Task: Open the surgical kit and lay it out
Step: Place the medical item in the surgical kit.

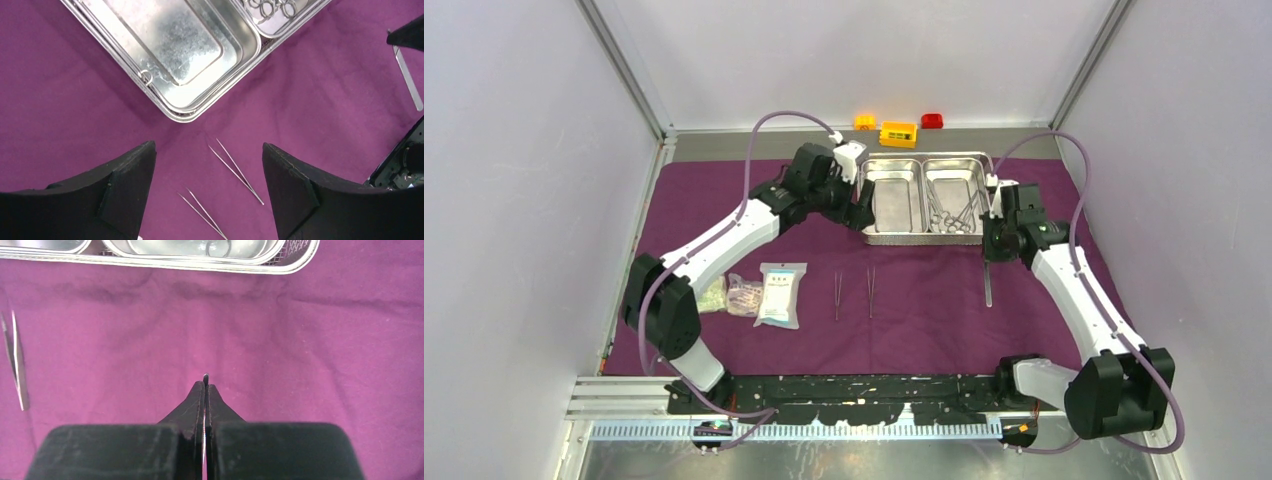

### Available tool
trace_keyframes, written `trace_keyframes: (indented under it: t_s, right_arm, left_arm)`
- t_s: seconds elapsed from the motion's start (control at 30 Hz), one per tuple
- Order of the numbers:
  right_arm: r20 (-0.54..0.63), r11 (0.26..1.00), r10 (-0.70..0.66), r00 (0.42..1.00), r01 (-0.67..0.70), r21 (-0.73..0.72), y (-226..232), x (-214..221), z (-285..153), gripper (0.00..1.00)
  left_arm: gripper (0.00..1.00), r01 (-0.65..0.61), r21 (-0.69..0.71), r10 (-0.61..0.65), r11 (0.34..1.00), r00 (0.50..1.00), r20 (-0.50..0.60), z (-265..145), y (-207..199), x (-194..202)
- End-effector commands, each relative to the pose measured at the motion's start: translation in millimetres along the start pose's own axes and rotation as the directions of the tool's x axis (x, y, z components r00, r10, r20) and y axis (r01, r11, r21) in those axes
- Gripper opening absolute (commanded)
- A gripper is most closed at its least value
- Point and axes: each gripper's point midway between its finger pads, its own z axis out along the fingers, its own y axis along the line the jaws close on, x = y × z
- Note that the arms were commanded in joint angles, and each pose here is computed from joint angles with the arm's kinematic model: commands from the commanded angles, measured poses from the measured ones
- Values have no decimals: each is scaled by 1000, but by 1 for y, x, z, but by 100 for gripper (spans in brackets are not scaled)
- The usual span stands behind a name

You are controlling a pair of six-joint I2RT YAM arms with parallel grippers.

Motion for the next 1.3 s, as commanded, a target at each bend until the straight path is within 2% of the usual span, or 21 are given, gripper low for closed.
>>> trace_keyframes:
  t_s: [0.0, 0.17, 0.53, 0.83, 1.0, 1.17, 1.27]
  right_arm:
    - [-9, 998, -33, 999, 34, 59, -11, -4, 8, 0]
    - [-40, 998, -31, 999, 34, 59, -11, -2, 17, 0]
    - [-208, 987, -87, 974, 113, 113, -25, 16, 36, 0]
    - [-138, 997, -12, 990, 24, 79, -5, -3, 50, 0]
    - [-85, 1000, -11, 996, 13, 23, 29, -9, 56, 0]
    - [-55, 998, 62, 997, -64, -27, 57, -1, 64, 0]
    - [-37, 993, 101, 994, -103, -58, 75, 2, 69, 0]
  left_arm:
    - [79, -14, -3, 14, 1000, 992, 125, -16, -4, -28]
    - [79, 4, 9, -5, 1000, 992, 128, -17, -7, -28]
    - [78, 17, 27, -21, 999, 992, 124, -13, -9, -27]
    - [78, 5, 21, -8, 1000, 992, 127, -15, -8, -29]
    - [79, -37, -29, 40, 999, 994, 99, -16, 2, -22]
    - [79, -110, -92, 115, 990, 992, 55, -16, 20, -8]
    - [80, -70, -90, 75, 993, 996, 51, -19, 29, 3]
